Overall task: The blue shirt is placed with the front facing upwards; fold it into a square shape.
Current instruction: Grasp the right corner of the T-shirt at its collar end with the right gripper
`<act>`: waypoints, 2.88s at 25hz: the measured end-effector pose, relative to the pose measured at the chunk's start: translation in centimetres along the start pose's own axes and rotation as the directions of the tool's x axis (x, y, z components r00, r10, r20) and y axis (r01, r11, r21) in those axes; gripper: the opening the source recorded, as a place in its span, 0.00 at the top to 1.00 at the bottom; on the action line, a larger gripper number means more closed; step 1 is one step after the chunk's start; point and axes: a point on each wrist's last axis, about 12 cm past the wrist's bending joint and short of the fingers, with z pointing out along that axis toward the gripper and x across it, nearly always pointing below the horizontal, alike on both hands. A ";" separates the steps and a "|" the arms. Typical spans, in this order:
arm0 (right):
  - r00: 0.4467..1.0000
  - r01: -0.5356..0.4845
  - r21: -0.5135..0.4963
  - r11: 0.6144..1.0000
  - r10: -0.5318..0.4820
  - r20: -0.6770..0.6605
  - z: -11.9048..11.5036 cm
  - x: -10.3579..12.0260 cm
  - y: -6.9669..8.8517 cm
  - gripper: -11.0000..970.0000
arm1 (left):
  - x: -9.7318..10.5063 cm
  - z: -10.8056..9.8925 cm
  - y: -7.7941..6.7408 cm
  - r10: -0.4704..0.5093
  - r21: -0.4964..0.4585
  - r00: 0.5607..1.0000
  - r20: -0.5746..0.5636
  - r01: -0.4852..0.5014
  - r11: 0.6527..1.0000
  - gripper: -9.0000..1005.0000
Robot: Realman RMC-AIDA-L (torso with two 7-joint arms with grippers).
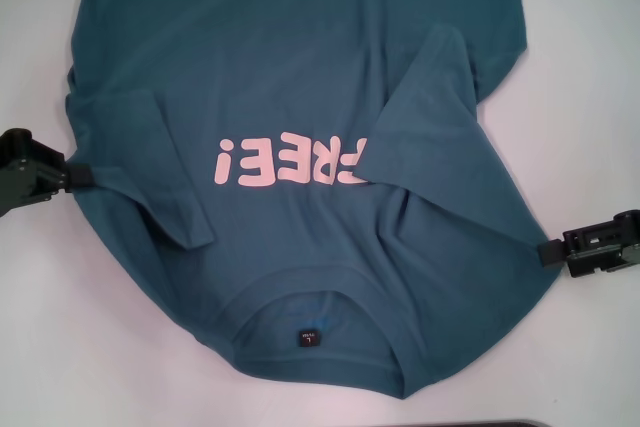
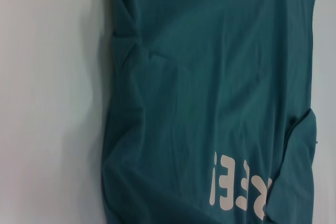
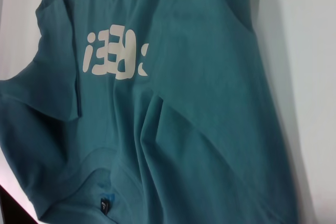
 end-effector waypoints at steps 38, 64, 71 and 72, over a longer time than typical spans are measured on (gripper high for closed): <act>0.999 -0.029 0.026 0.999 0.029 -0.026 1.5 -1.5 0.9 0.06 | 0.2 0.1 0.2 -0.004 -0.002 1.000 -0.003 0.004 1.000 0.99; 0.999 0.003 -0.018 1.000 -0.003 -0.034 2.0 -2.5 2.2 0.07 | 0.2 0.2 0.1 0.003 0.007 1.000 0.001 -0.003 1.000 0.99; 0.999 0.014 -0.006 1.000 -0.014 -0.053 2.1 -2.4 2.2 0.23 | 0.2 0.1 0.0 0.004 0.013 1.000 0.003 -0.004 1.000 0.99; 0.999 0.012 -0.003 1.000 -0.012 -0.052 2.0 -2.4 2.2 0.27 | 0.2 0.1 0.0 0.004 0.013 1.000 0.003 -0.004 1.000 0.99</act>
